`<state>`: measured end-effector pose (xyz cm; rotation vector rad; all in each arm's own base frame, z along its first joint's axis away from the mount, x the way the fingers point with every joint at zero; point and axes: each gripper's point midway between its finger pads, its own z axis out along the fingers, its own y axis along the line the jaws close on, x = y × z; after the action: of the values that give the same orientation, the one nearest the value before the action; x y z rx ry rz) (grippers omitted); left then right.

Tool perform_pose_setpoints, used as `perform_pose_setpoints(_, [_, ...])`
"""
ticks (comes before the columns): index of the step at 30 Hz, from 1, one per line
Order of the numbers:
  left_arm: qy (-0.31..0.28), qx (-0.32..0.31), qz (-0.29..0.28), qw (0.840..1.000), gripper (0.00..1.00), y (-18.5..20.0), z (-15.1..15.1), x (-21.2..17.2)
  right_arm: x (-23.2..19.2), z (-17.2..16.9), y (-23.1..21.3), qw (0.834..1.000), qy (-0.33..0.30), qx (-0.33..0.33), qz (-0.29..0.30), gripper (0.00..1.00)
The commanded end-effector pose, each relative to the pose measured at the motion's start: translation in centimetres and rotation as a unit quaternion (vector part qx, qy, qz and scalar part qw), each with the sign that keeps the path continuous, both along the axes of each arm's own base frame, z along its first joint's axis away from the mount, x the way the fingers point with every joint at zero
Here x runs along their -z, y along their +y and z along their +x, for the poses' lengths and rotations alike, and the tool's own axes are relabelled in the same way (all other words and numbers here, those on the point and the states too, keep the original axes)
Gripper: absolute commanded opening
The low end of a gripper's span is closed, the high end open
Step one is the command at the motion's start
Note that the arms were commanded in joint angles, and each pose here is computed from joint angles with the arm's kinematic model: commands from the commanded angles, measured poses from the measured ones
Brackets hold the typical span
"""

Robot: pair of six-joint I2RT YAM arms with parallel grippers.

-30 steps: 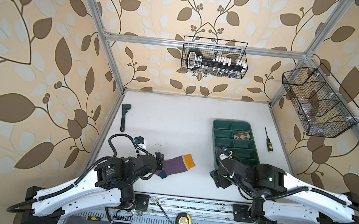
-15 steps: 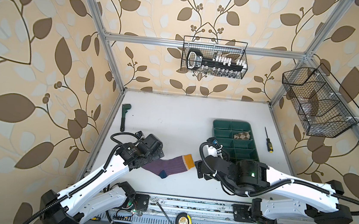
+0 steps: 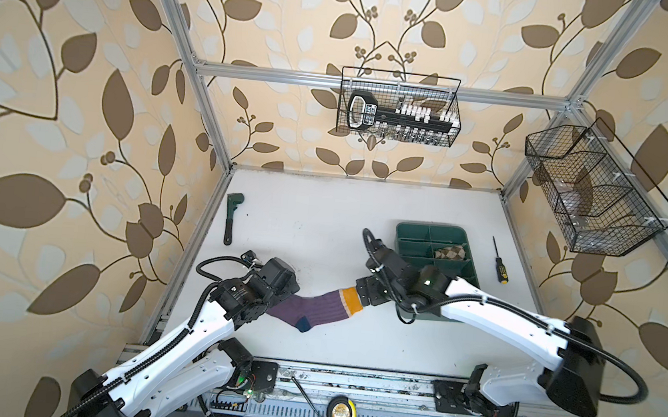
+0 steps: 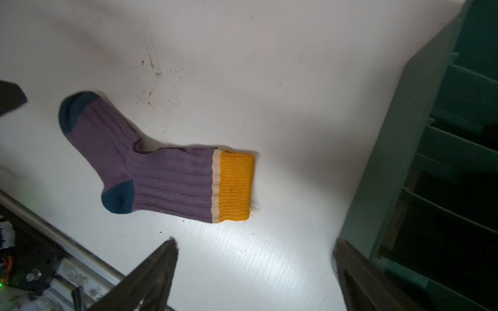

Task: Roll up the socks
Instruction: 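Grasp the teal toe with the left gripper while the right gripper grasps the yellow cuff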

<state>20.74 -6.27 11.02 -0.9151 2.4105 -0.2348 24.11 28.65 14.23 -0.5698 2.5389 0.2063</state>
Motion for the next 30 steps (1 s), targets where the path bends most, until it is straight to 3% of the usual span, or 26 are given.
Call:
perform_pose_setpoints(1, [-0.013,-0.018,-0.033,0.999,0.99,-0.9,2.6,0.4,1.3,0.1,2.1,0.996,0.000,-0.067,-0.062,0.92])
perform_pose_setpoints(5, [0.035,-0.020,-0.052,0.998,0.99,-1.5,3.5,2.6,3.7,0.5,3.8,0.989,0.005,-0.097,-0.107,0.92])
perform_pose_setpoints(11, [0.054,-0.011,-0.078,0.995,0.99,-2.7,4.1,4.1,6.8,1.0,5.4,0.982,0.024,-0.133,-0.132,0.92])
perform_pose_setpoints(21, [0.097,-0.051,-0.067,0.992,0.99,-2.0,3.5,7.1,10.9,1.1,4.5,0.984,0.051,-0.115,-0.126,0.92])
perform_pose_setpoints(30, [0.147,-0.101,-0.043,0.983,0.99,-0.9,2.4,10.9,13.7,-0.4,0.8,0.985,0.071,-0.079,-0.135,0.92])
